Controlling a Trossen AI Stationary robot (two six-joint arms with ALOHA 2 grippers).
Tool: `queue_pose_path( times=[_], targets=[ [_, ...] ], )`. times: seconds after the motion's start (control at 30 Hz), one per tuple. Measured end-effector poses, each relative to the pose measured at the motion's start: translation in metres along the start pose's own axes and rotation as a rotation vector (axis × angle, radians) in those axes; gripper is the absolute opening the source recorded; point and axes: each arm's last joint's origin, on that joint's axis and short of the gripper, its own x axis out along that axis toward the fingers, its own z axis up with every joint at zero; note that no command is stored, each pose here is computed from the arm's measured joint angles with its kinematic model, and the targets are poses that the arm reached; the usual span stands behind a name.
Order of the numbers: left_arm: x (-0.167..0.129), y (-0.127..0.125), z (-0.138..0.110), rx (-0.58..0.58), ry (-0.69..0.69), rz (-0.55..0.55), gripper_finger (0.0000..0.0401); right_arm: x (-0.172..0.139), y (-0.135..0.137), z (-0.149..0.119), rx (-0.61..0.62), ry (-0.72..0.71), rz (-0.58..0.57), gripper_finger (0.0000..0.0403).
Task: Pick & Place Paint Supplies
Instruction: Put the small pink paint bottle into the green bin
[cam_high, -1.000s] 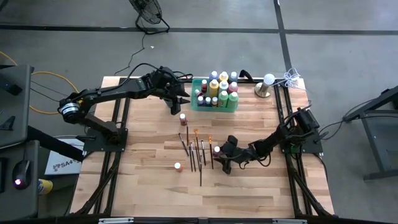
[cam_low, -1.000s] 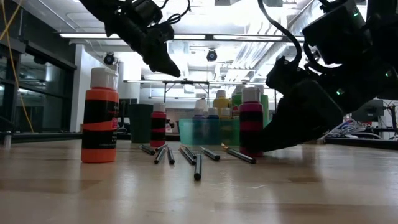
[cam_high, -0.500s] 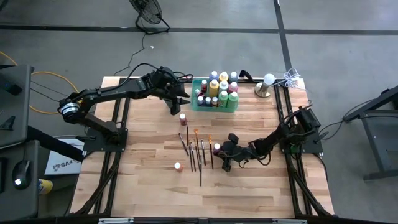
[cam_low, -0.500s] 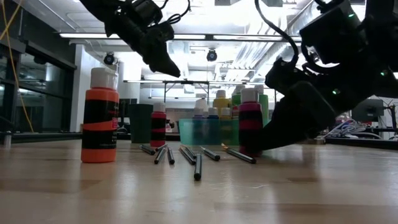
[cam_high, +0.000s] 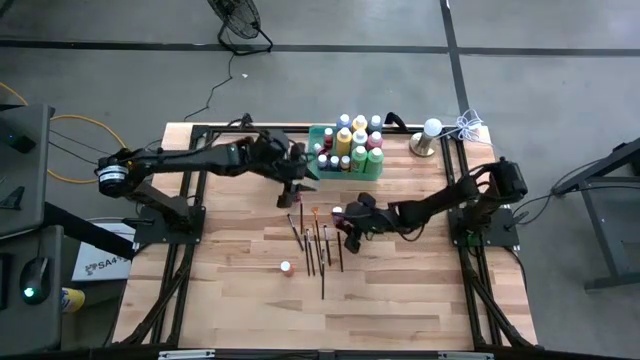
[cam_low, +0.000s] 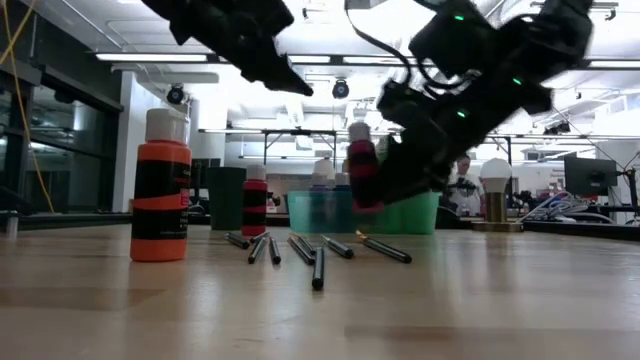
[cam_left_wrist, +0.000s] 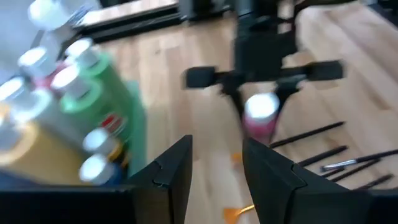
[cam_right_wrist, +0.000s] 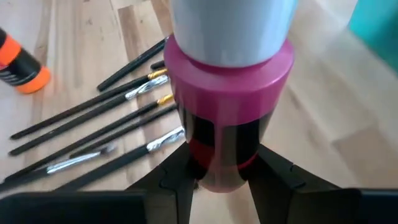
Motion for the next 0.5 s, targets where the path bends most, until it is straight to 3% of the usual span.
queue_pose_path(
  times=[0.2, 0.37, 0.5],
  targets=[
    [0.004, -0.013, 0.005, 0.019, -0.012, -0.040, 0.0191, 0.004, -0.001, 0.033, -0.039, -0.012, -0.035, 0.0115],
    [0.005, -0.017, 0.006, 0.008, -0.008, -0.053, 0.0247, 0.006, -0.007, 0.050, -0.015, -0.046, -0.033, 0.0118],
    [0.010, -0.015, 0.006, -0.010, -0.019, -0.047, 0.0268, 0.007, -0.014, 0.059, -0.020, -0.055, -0.026, 0.0117]
  ],
)
